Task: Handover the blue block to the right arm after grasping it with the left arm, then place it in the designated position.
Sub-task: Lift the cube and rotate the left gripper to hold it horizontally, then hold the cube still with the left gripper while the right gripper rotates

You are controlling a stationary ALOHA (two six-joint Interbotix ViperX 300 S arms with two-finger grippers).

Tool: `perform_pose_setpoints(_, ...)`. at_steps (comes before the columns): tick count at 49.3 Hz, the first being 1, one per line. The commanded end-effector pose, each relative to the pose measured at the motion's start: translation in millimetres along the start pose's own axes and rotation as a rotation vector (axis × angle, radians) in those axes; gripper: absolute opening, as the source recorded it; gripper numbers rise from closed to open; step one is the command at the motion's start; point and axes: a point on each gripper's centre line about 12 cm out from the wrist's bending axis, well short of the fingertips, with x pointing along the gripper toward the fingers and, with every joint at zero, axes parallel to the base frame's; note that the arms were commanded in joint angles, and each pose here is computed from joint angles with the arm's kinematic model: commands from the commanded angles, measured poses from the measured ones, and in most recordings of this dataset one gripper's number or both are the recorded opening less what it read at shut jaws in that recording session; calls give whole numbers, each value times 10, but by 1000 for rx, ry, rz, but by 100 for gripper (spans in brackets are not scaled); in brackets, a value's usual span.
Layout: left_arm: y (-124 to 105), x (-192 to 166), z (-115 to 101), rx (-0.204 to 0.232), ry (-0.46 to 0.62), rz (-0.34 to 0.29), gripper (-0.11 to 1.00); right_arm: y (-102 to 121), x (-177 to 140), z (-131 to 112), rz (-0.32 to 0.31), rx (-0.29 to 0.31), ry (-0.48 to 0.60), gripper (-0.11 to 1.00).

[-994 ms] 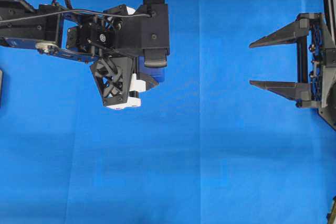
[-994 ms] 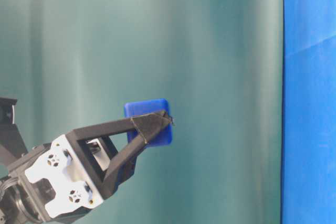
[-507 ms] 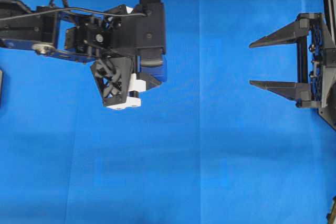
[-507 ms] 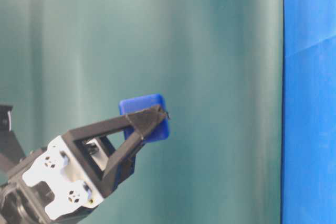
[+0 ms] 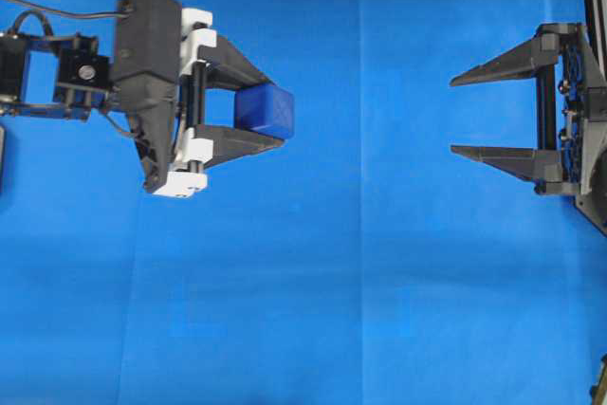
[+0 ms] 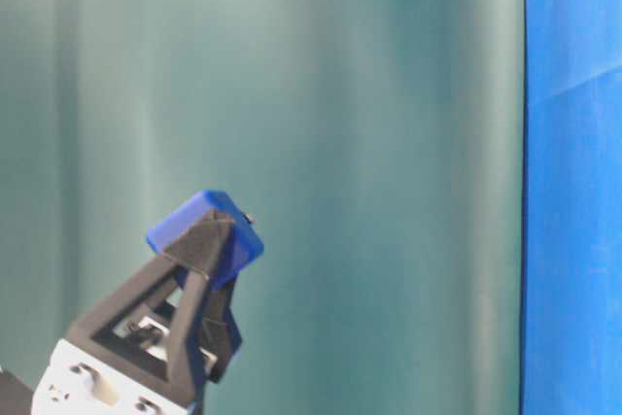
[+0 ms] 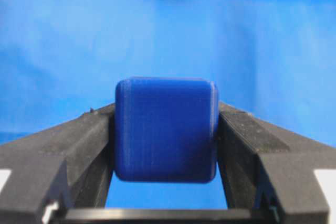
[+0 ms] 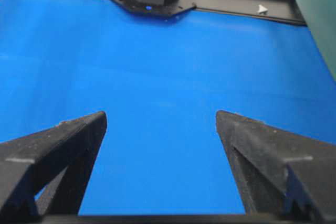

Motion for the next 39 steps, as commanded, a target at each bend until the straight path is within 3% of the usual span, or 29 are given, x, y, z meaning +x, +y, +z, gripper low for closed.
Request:
perform_pose_setpoints(1,0,-73,64,3,-101,-5,48,0,23,129,-1,0,-40,95)
perform_pose_setpoints(15,55,-104,-135,-5,-209,2,48,0,25,128,-1,0,-40,95)
perform_pose_setpoints(39,60,-106,-122,-9,-230,2,48,1,28,125,0,-6,-38,95)
